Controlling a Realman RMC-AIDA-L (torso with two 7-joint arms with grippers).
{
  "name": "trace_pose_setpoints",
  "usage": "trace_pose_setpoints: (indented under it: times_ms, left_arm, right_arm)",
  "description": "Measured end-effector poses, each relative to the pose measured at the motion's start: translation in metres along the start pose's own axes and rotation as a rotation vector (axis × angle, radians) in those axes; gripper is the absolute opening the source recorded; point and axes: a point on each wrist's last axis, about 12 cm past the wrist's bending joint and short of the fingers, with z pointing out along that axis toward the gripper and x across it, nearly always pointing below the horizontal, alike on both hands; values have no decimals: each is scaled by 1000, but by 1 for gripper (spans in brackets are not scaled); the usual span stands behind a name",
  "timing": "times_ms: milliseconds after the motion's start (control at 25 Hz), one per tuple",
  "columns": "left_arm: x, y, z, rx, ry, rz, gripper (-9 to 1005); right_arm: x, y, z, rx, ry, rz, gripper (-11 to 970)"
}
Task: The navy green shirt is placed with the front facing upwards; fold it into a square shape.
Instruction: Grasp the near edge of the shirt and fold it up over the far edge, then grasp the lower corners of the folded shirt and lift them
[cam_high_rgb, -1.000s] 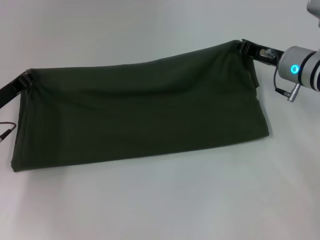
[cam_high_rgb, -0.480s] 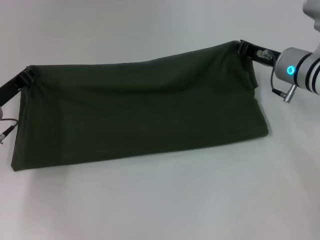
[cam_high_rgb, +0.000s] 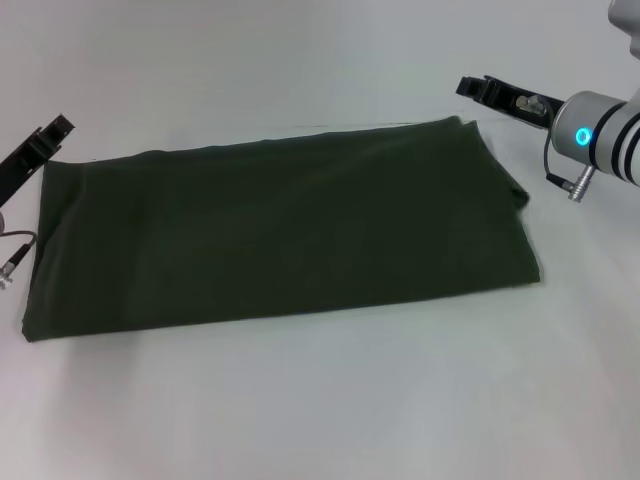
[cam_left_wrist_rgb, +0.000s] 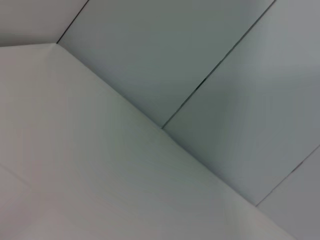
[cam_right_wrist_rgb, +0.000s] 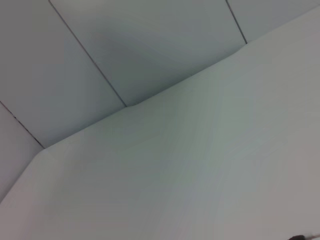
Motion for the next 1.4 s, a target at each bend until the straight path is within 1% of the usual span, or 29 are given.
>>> trace_pose_setpoints:
  times_ms: [40, 80, 200, 240, 400, 480, 560, 680, 720, 760, 800, 960, 1000, 1040, 1160, 1320, 1400]
  left_arm:
    - [0, 0, 0, 1, -3, 1, 167]
    - [0, -1, 0, 2, -5, 1, 213]
    - [1, -1, 1, 3, -13, -9, 351]
    - [1, -1, 1, 3, -14, -10, 397]
    - [1, -1, -1, 11, -13, -8, 502]
    - [0, 0, -3, 28, -9, -3, 554]
    - [-1, 0, -6, 57, 4, 7, 550]
    - [-4, 0, -12, 112, 40, 13, 544]
    - [-6, 1, -15, 133, 59, 9, 544]
    - [-10, 1, -21, 170, 107, 9, 545]
    - [-10, 1, -21, 170, 107, 9, 545]
    - [-24, 5, -38, 206, 247, 41, 547]
    - [-29, 8, -44, 200, 310, 68, 547]
    - [-32, 9, -47, 192, 342, 78, 547]
    - [-44, 17, -60, 124, 481, 130, 548]
    - [-54, 25, -72, 54, 584, 216, 560]
    - [-57, 26, -74, 34, 604, 243, 572]
  right_arm:
    - [0, 0, 0, 0, 0, 0, 179]
    - [0, 0, 0, 0, 0, 0, 212]
    - [-1, -1, 0, 9, -6, 5, 448]
    - [-1, -2, 0, 11, -8, 7, 493]
    - [-2, -5, -2, 19, -19, 29, 674]
    - [-3, -9, -5, 14, -26, 44, 683]
    - [-4, -14, -10, -4, -24, 56, 692]
    - [-7, -23, -21, -65, -8, 81, 706]
    - [-8, -26, -26, -90, 3, 93, 710]
    - [-9, -34, -37, -139, 28, 116, 715]
    - [-9, -34, -37, -139, 28, 116, 719]
    - [-8, -50, -61, -204, 107, 148, 723]
    - [-6, -56, -68, -208, 133, 153, 722]
    - [-4, -60, -73, -214, 162, 154, 722]
    - [2, -71, -89, -228, 225, 151, 725]
    - [10, -84, -108, -228, 268, 130, 730]
    - [11, -86, -111, -225, 269, 127, 730]
